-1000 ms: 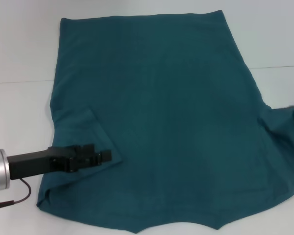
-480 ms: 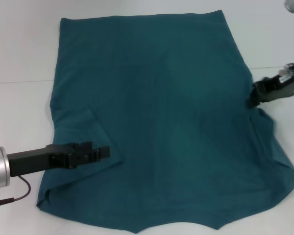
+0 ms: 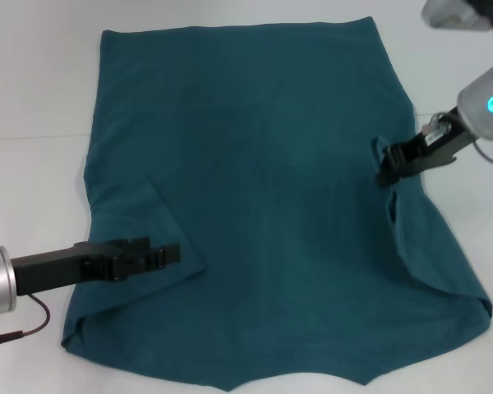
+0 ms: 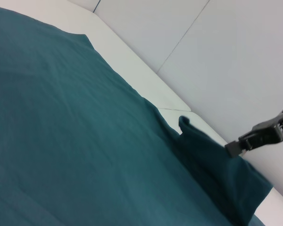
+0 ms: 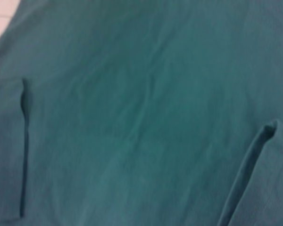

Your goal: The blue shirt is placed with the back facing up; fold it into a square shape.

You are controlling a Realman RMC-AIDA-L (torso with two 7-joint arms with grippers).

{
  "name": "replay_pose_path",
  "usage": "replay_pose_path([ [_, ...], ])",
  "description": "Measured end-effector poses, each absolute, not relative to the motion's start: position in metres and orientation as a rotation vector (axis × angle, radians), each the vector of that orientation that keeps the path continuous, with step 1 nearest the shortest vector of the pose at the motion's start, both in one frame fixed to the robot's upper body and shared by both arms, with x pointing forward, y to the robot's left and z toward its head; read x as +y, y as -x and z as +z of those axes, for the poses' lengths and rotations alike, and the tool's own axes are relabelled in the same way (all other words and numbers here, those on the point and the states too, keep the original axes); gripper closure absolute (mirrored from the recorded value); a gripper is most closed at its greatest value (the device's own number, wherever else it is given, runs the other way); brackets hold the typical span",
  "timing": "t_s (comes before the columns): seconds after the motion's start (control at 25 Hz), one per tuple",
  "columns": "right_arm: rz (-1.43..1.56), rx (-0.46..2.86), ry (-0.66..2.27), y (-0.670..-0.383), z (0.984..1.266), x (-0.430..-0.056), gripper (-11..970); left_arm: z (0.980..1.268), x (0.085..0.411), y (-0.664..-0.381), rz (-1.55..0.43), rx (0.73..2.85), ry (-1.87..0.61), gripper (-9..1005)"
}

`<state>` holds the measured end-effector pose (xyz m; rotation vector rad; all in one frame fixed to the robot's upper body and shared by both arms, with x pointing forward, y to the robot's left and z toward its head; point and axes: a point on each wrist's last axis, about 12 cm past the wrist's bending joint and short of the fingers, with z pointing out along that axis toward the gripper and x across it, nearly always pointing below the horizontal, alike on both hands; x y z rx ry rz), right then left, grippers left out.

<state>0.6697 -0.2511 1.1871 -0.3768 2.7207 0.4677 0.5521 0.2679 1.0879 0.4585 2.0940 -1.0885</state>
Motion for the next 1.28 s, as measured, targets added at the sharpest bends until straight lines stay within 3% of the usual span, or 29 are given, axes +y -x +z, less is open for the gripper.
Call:
replay_pose_path([
  [0.32,0.484,2.726,0.315,-0.669,1.166,-0.247,808,1.087,0.268,-0.553,-1.081,2.098,-0.449,198],
  [0.64,0.687,2.635,0.190,-0.666,1.169,-0.262,776,1.086,0.269,-0.552,-1.088,2.103,-0.430,198],
  [0.76,0.798,2.584,0.166,-0.661,1.173,-0.273,764,1.089,0.281,-0.552,-1.133,2.126,-0.285,199],
  [1.04,0.932,2.517,0.128,-0.653,1.178,-0.292,502,1.090,0.316,-0.538,-1.325,2.231,0.196,199],
  [1.2,0.929,2.520,0.114,-0.651,1.177,-0.297,305,1.081,0.336,-0.520,-1.342,2.294,0.400,200],
  [1.28,0.929,2.520,0.114,-0.651,1.176,-0.297,264,1.077,0.343,-0.513,-1.338,2.312,0.453,200],
])
